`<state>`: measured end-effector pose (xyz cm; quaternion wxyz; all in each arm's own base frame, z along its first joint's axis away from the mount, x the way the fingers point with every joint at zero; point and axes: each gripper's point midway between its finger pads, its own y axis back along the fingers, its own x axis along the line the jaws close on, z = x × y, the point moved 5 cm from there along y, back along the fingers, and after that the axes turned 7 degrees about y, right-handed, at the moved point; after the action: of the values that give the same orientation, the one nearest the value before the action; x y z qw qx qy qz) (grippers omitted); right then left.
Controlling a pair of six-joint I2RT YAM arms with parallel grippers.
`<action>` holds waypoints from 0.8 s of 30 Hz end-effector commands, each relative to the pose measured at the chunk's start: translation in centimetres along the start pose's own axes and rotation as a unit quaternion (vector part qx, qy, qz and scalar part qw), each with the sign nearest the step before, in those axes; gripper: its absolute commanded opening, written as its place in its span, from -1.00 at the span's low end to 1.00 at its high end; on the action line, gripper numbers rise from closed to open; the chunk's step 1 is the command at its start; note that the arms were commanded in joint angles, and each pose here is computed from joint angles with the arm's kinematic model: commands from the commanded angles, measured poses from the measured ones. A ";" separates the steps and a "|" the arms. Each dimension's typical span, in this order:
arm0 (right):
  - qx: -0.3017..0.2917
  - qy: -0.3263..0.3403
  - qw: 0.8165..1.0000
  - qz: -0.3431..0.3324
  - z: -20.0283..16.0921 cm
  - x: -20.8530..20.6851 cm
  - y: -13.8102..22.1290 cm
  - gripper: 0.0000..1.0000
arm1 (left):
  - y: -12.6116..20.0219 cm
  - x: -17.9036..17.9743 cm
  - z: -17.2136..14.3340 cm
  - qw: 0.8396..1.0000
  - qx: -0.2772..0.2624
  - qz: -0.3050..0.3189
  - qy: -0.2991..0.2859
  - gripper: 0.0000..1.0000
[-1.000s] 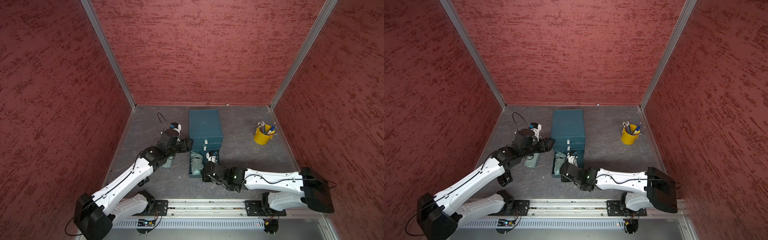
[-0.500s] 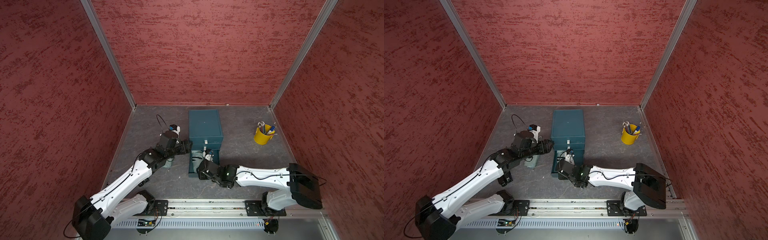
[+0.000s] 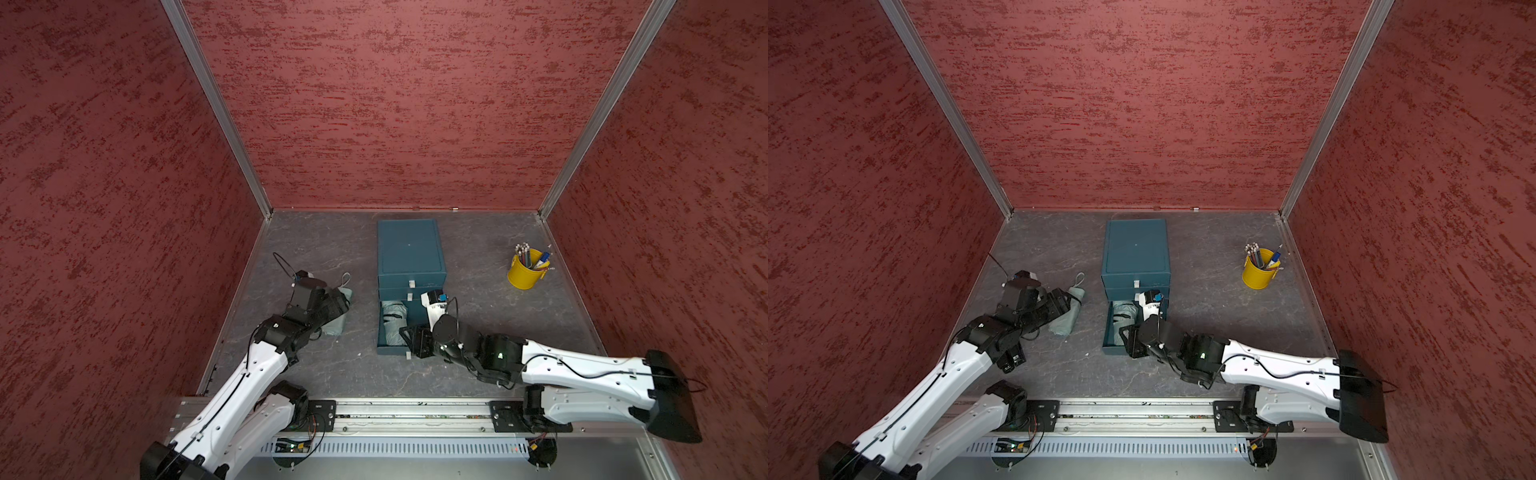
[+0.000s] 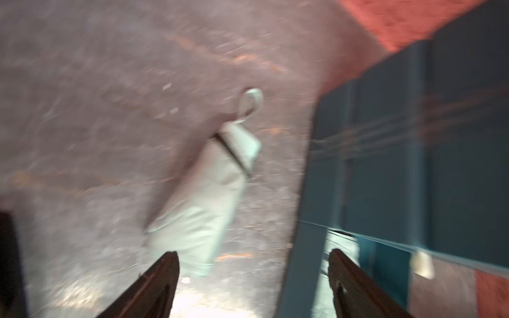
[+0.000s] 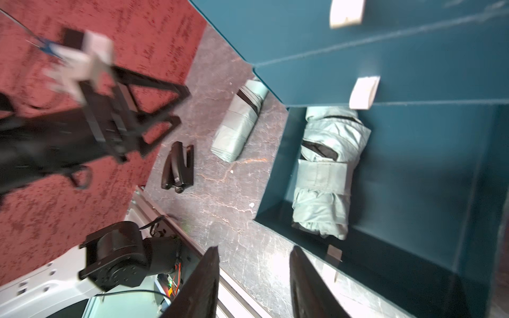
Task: Place the umbrella in the drawer by color
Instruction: Place the umbrella in the drawer, then pick up the umbrella from the center of the board.
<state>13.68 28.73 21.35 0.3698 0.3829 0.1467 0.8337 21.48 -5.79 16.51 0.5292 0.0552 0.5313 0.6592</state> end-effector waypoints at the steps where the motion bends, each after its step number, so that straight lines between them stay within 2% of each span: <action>1: 0.008 0.024 1.000 0.009 -0.9 -0.1 -0.3 -0.10 | -1.5 2.2 -1.1 0.998 0.045 0.016 0.051 0.77; 4: 0.015 0.024 0.999 0.017 -1.4 0.2 -0.7 -0.10 | -2.8 3.3 -1.2 0.996 0.048 0.033 0.075 0.77; 10: 0.017 0.020 0.999 0.024 -1.8 0.3 -1.0 -0.10 | -4.8 3.7 -1.5 0.994 0.058 0.045 0.080 0.75; 14: 0.014 0.020 0.999 0.024 -1.8 0.3 -0.9 -0.09 | -5.6 2.7 -2.8 0.994 0.079 0.037 0.060 0.62; 20: 0.011 0.025 0.999 0.023 -1.6 0.5 -0.8 -0.09 | -6.0 0.3 -5.4 0.994 0.101 0.027 0.013 0.57; 24: 0.012 0.024 0.999 0.028 -1.5 0.7 -0.7 -0.09 | -6.0 0.7 -4.6 0.995 0.088 0.039 0.023 0.55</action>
<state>12.83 29.46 19.56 0.3503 0.3750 0.1651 0.8422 21.05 -9.37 8.70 0.4852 0.1343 0.6043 0.6176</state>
